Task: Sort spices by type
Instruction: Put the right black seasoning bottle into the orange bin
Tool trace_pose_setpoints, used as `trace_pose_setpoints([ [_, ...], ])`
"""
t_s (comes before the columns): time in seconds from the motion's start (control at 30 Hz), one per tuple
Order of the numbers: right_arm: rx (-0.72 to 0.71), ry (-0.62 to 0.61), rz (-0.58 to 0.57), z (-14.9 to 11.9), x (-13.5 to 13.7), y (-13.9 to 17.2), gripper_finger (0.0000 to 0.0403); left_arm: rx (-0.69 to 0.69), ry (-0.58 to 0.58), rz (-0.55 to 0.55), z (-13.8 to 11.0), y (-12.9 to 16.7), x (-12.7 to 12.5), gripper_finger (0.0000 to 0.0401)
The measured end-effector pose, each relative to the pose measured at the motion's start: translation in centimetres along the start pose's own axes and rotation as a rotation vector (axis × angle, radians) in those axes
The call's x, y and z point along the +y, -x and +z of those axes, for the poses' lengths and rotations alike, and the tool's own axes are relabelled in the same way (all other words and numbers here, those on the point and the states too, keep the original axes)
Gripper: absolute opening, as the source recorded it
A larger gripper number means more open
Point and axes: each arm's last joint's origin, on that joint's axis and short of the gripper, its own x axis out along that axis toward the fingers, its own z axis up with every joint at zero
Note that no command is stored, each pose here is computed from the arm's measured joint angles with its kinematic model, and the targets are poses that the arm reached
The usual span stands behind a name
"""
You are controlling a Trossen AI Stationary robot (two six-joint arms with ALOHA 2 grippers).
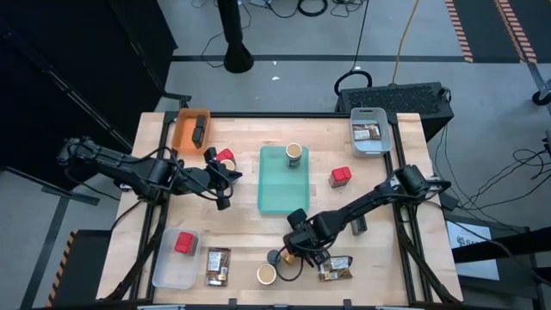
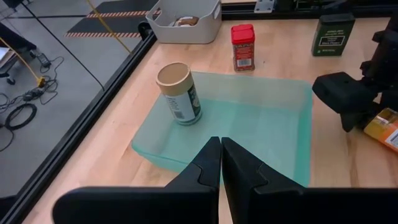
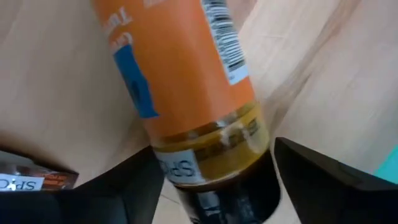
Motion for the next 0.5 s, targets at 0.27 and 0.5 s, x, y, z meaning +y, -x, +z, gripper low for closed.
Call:
trace_pose_setpoints([
  [0.27,0.006,-0.018,0.031,-0.14,0.02,0.16,0.0178,0.0,0.0,0.0,0.0,0.0,0.0,0.0018],
  [0.5,0.058,-0.052,0.036,-0.68,0.04,0.61,0.0178,0.0,0.0,0.0,0.0,0.0,0.0,0.0018],
])
